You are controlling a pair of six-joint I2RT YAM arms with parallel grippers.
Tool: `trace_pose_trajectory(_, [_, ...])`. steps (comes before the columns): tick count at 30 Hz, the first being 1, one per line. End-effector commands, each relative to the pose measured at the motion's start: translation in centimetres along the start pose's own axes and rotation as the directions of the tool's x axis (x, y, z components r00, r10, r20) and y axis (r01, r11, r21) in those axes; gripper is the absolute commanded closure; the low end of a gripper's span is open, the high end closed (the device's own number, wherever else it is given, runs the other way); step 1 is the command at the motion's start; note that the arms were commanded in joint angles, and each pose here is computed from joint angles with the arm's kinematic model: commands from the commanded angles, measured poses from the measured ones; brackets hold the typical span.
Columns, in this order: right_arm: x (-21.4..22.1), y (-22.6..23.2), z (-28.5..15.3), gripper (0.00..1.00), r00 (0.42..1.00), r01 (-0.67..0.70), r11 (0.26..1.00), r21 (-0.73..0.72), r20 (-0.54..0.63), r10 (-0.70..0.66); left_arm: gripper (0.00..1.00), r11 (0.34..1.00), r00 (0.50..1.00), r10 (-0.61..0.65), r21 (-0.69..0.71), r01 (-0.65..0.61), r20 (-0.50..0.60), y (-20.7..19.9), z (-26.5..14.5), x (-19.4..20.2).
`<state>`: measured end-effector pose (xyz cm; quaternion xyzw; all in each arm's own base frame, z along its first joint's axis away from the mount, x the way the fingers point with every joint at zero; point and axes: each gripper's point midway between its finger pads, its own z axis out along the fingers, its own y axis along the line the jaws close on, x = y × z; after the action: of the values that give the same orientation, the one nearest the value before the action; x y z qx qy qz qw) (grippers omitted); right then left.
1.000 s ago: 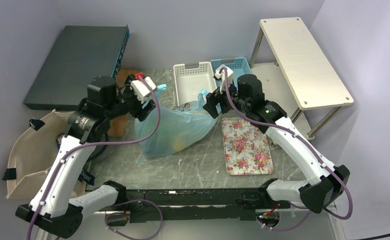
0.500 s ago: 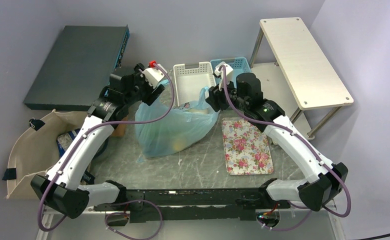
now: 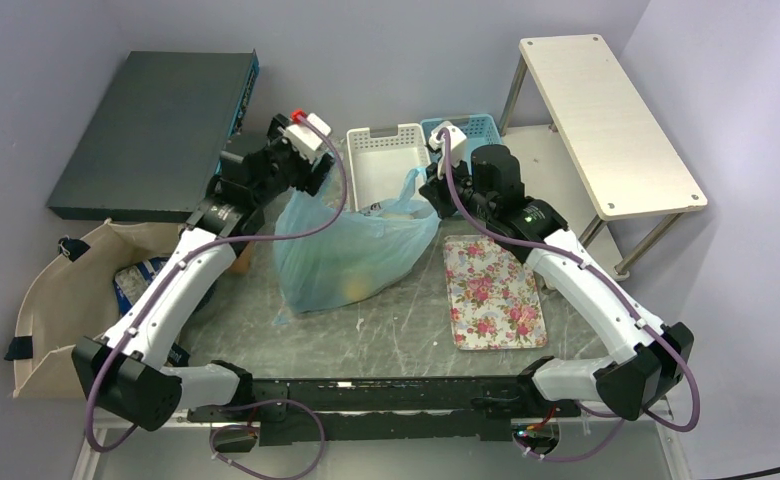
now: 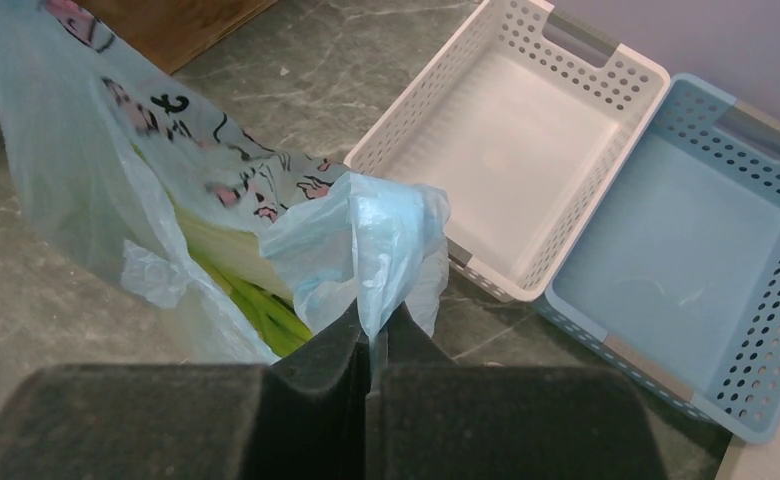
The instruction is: Untie the knot of the grocery bags and take out the mixed food
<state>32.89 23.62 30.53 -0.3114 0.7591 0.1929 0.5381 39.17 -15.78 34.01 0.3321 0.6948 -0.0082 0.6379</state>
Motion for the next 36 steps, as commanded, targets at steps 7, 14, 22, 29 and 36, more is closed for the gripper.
trace_pose_trajectory(7, [-7.3,-0.5,-3.2,1.00,0.978,0.013,0.999,0.032,0.209,-0.019,0.26,0.882,0.798,-0.409,0.417,0.220,0.443,0.2,-12.2,-19.0])
trace_pose_trajectory(14, [-10.0,-1.2,-4.8,1.00,0.956,0.002,0.997,0.078,0.291,-0.025,0.35,0.812,0.891,-0.362,0.563,0.157,0.274,-1.0,-13.8,-12.5])
trace_pose_trajectory(22, [-2.6,2.2,-5.1,1.00,0.990,-0.059,0.995,-0.079,0.122,0.068,0.31,0.872,0.957,-0.288,0.421,0.250,0.028,-0.5,-14.6,-4.1])
trace_pose_trajectory(29, [-1.7,4.5,-6.2,1.00,0.984,-0.132,0.975,-0.181,0.097,0.151,0.34,0.821,0.936,-0.353,0.477,0.313,-0.007,-5.5,-14.6,-6.1])
trace_pose_trajectory(36, [-1.4,5.7,-6.9,1.00,0.980,-0.154,0.958,-0.241,0.086,0.179,0.27,0.865,0.911,-0.406,0.293,0.408,-0.070,-4.6,-9.8,-4.2])
